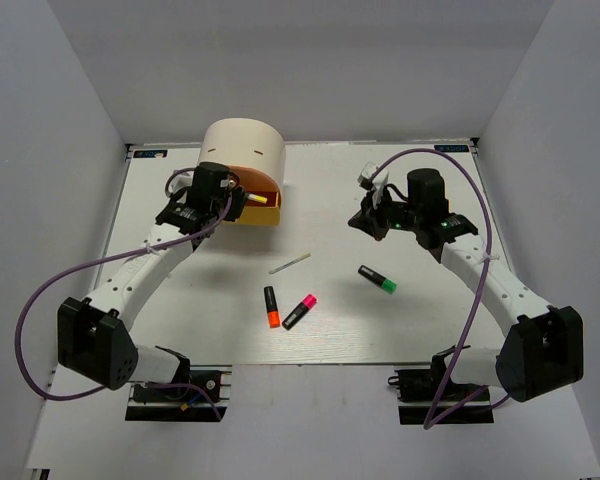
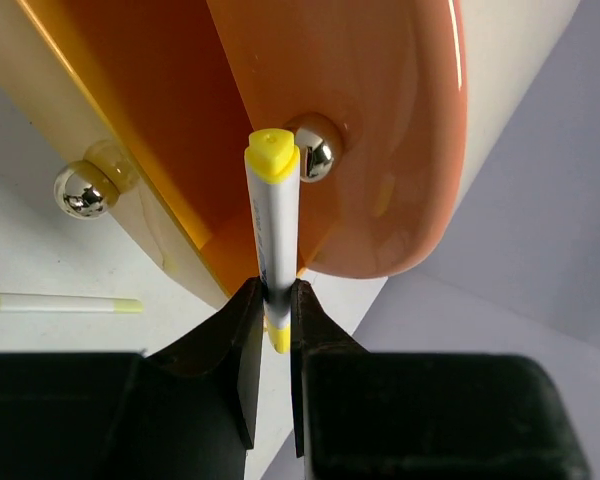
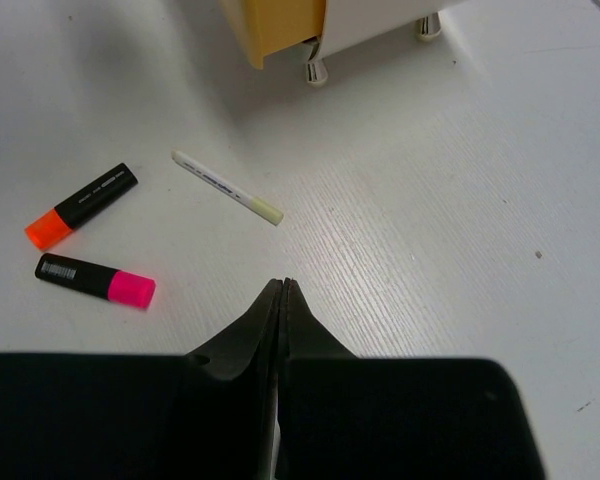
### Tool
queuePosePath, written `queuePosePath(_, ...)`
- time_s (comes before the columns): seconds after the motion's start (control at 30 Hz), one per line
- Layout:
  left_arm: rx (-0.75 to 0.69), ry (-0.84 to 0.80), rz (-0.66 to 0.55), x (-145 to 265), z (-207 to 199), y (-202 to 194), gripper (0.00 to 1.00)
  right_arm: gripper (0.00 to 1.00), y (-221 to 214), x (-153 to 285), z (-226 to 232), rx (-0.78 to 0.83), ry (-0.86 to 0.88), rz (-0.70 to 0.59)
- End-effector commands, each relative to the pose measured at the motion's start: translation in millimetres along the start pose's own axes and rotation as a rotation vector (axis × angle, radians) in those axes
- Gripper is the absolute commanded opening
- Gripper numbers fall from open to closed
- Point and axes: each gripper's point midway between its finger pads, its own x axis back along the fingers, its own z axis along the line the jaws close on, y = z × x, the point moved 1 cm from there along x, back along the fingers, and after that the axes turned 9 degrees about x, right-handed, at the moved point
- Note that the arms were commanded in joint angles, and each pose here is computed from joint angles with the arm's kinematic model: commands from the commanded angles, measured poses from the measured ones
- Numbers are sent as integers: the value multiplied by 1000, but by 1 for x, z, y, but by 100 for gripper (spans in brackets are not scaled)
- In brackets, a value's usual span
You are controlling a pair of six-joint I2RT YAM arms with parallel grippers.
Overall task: Sort the stationery into containers
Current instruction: Place the pen in the drawer.
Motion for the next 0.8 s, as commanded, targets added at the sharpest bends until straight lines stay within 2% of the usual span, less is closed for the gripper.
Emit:
queuePosePath(0.0,62,-32,-42,-2,-8,8,0,1,10,8,0,30,-6,-34)
queuePosePath(0.33,53,-4,-66,-13,-4,9,2,6,9,9,1,23,-7,-30)
queuePosePath(0.4,46,20,-69,-17,3,8,9,9,9,9,0,24,-10,-30)
queuePosePath(0.43,45,22,-69,-19,2,8,23,11,5,11,-5,14,-25,-25)
queuePosePath(0.53,45,22,-69,-19,2,8,39,17,7,8,1,21,-5,-28)
queuePosePath(0.57,43,31,-71,-19,4,8,48,18,7,9,2,23,-3,-28)
queuePosePath(0.7,45,23,-60,-14,0,7,60,25,7,7,6,32,34,-36)
queuePosePath(0.77,42,4,-49,-11,-5,6,65,32,10,7,17,81,112,-58)
